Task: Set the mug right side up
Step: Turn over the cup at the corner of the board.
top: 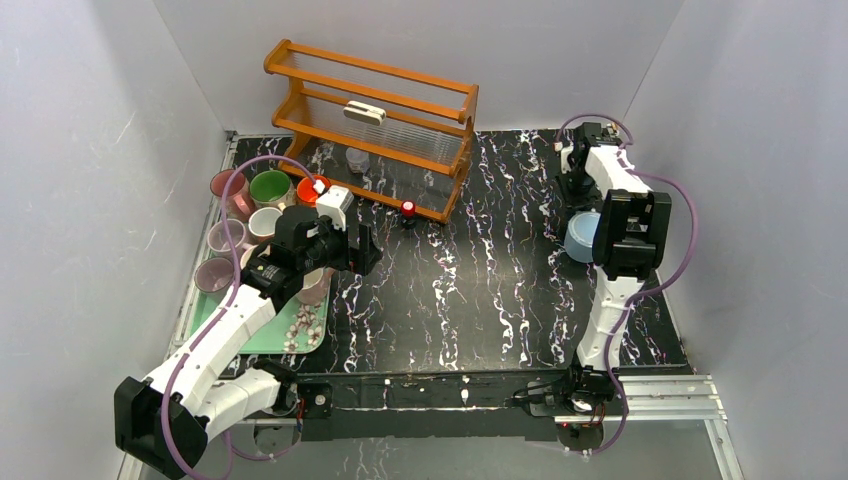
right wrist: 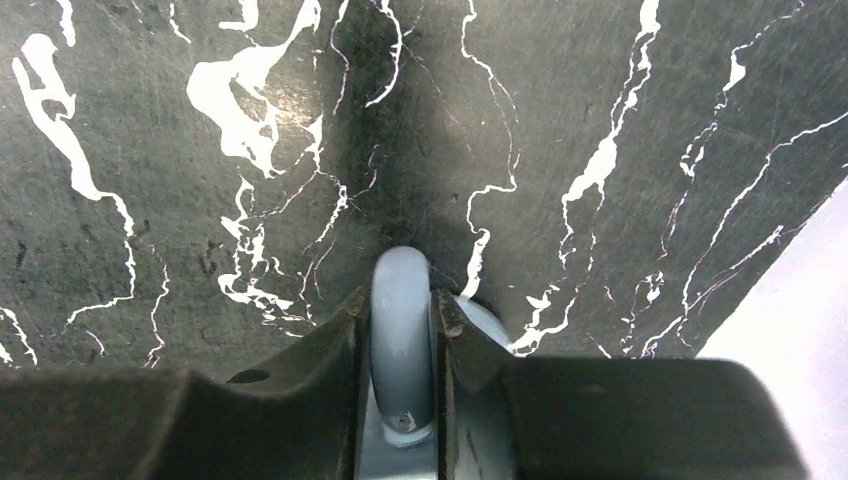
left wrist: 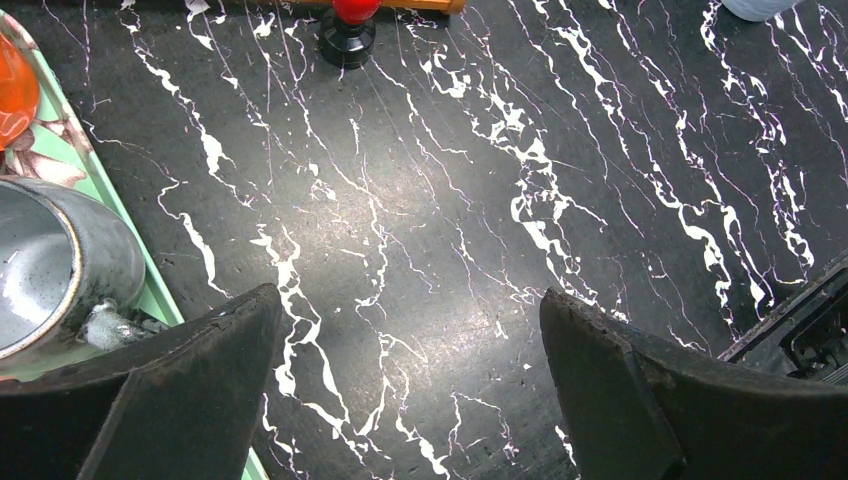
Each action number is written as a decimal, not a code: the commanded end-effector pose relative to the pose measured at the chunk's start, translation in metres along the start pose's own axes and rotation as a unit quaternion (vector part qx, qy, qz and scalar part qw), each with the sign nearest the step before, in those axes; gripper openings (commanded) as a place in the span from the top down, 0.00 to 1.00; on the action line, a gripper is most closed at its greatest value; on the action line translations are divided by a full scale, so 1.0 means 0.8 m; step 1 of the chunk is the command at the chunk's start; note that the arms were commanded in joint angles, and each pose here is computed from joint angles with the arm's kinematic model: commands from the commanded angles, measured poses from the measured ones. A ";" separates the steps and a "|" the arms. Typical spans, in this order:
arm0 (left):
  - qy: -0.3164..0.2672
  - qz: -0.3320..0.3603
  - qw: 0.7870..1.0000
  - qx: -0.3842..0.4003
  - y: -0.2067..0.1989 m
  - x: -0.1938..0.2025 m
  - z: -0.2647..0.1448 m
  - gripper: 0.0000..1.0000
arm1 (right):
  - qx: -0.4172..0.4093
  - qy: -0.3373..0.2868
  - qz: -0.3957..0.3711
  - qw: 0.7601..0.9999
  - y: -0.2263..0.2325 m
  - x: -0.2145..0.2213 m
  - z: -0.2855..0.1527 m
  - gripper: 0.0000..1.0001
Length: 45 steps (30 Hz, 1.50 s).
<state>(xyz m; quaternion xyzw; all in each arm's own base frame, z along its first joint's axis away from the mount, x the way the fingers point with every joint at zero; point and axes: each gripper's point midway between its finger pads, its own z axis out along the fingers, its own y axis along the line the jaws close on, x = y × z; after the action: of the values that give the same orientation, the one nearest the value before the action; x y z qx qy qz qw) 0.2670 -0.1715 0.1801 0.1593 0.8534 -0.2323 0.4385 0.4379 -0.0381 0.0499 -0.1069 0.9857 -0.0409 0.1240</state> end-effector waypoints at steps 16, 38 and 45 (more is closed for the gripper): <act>-0.009 0.009 1.000 -0.002 0.000 -0.004 -0.004 0.04 | -0.096 -0.103 -0.085 0.986 0.111 -0.036 -0.089 0.99; 0.007 -0.023 0.998 0.064 -0.028 0.004 0.012 0.13 | -0.305 -0.315 -0.177 0.881 0.284 0.020 -0.225 0.99; 0.014 -0.067 0.984 0.162 -0.073 0.001 0.015 0.24 | -0.382 -0.375 -0.217 0.816 0.324 0.050 -0.280 0.99</act>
<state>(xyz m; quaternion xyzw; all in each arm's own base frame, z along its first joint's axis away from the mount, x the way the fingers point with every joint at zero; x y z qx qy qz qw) 0.2585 -0.2053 0.1752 0.1682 0.8421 -0.3247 0.3964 0.2952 0.1825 0.1651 -0.3172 0.8446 0.2793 0.3287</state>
